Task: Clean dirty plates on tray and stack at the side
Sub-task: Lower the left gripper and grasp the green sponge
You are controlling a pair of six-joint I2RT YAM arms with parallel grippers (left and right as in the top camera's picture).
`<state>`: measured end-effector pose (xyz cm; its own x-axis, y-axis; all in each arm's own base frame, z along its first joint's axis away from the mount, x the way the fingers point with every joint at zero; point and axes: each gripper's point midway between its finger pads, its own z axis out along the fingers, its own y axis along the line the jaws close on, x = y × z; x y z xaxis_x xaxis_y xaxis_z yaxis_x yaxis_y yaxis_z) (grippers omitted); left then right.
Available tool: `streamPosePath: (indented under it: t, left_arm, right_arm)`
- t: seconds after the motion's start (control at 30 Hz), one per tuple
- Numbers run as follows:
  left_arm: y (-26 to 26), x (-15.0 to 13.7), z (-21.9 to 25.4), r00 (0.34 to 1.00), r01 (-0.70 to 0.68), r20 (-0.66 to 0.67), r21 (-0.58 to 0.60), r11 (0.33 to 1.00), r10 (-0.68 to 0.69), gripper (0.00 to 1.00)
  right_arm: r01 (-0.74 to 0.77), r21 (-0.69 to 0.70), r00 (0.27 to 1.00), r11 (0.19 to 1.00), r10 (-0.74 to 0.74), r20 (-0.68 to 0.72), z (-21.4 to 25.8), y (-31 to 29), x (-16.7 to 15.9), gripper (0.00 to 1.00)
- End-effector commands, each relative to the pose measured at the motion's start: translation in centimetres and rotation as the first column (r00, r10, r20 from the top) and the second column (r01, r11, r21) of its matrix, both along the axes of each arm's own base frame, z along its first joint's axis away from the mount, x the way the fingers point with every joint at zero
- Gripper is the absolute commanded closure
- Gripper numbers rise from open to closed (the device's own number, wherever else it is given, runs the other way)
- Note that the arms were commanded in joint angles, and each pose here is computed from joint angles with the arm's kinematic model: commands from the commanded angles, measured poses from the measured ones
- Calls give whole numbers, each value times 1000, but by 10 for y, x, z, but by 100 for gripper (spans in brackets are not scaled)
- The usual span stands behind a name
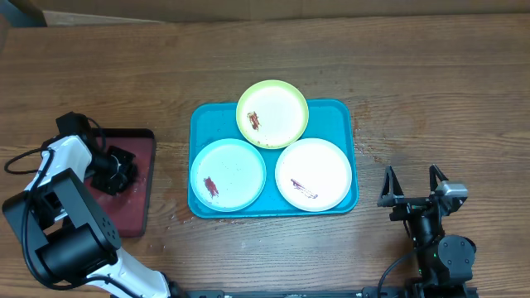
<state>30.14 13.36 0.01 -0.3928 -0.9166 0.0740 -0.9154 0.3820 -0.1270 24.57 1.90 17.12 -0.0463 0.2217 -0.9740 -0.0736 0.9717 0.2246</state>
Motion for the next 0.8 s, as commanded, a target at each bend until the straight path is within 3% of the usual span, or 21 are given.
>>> streamPosePath:
  t: [0.0, 0.07, 0.1, 0.13, 0.17, 0.4, 0.53, 0.6, 0.67, 0.7, 0.77]
  left_arm:
    - [-7, -11, -16, 999, 12, -47, -32, 999, -14, 96]
    - [-1, -14, -17, 998, 13, -64, 1, 1000, -13, 92]
    - [1, -14, -17, 998, 14, -67, 12, 1000, -13, 83]
    - [4, -13, -18, 998, 15, -65, 26, 1000, -13, 65]
    - [10, -12, -18, 998, 15, -66, 62, 998, -11, 3]
    - [51, -17, -16, 993, 19, -119, 284, 959, 16, 0]
    - [58, -14, -15, 994, 14, -108, 317, 948, 21, 0]
    - [59, -12, -14, 995, 11, -99, 321, 947, 22, 16]
    - [59, -12, -14, 995, 11, -99, 321, 947, 22, 53]
    - [59, -12, -15, 995, 12, -99, 320, 947, 21, 90]
    - [58, -12, -15, 995, 11, -97, 314, 949, 20, 96]
  right_arm:
    - [6, -4, 1000, 1000, -6, 5, -2, -1, 0, 0]
    - [6, -4, 1000, 1000, -6, 5, -2, -1, 0, 0]
    - [6, -4, 1000, 1000, -6, 5, -2, -1, 0, 0]
    - [6, -4, 1000, 1000, -6, 5, -2, -1, 0, 0]
    - [6, -4, 1000, 1000, -6, 5, -2, -1, 0, 0]
    - [6, -4, 1000, 1000, -6, 5, -2, -1, 0, 0]
    - [6, -4, 1000, 1000, -6, 5, -2, -1, 0, 0]
    - [6, -4, 1000, 1000, -6, 5, -2, -1, 0, 0]
    - [6, -4, 1000, 1000, -6, 5, -2, -1, 0, 0]
    - [6, -4, 1000, 1000, -6, 5, -2, -1, 0, 0]
    - [6, -4, 1000, 1000, -6, 5, -2, -1, 0, 0]
